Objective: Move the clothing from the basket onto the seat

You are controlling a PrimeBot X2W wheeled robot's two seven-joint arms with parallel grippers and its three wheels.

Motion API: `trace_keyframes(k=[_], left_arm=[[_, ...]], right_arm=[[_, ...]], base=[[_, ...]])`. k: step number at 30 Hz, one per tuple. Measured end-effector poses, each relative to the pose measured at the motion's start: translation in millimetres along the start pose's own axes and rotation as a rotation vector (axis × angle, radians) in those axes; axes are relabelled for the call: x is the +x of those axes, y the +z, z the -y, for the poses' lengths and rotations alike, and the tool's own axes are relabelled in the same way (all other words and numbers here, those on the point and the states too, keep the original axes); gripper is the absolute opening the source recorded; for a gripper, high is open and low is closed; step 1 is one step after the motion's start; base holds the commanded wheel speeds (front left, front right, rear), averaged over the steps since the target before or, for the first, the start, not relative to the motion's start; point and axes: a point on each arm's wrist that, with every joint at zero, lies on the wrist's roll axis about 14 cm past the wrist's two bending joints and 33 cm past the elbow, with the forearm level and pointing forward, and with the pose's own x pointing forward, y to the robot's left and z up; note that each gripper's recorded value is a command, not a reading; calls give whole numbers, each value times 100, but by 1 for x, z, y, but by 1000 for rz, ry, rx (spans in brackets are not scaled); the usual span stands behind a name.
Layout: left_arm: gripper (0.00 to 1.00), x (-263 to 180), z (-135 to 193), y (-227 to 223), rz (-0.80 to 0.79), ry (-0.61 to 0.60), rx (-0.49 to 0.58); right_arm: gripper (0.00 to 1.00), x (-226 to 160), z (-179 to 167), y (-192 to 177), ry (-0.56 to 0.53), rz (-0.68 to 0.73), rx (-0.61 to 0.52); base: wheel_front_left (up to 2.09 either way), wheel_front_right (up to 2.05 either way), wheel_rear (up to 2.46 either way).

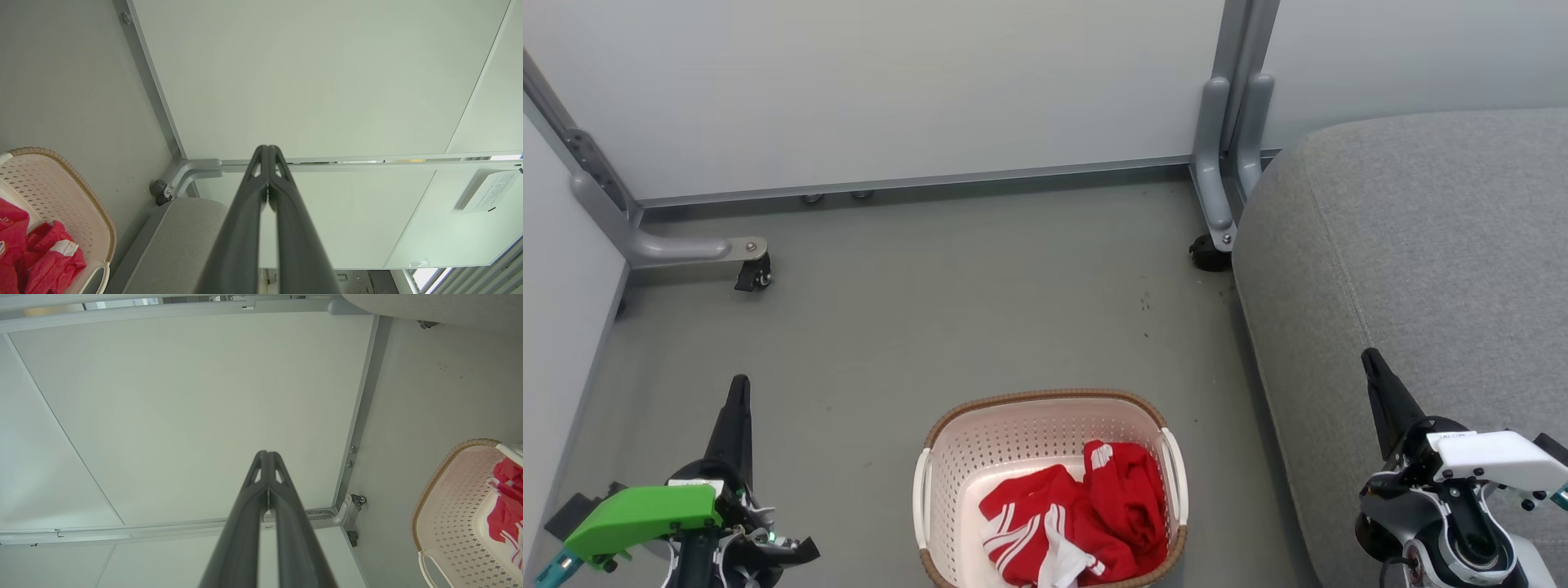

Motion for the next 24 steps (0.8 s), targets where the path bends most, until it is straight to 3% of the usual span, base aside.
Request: trace_keyframes(k=[12,13,17,24], left_arm=[[0,0,0,0,0,0,0],[100,0,-2,0,0,5,-1],[100,-8,-19,-3,-2,57,-8],[100,-5,-14,-13,-9,43,11]], right_arm=[[0,0,0,0,0,0,0],[100,0,1,0,-4,0,1],[100,-8,19,-2,-55,3,12],[100,-6,16,-5,-48,12,-44]], base=[[0,0,0],[0,0,0],[0,0,0],[0,0,0]])
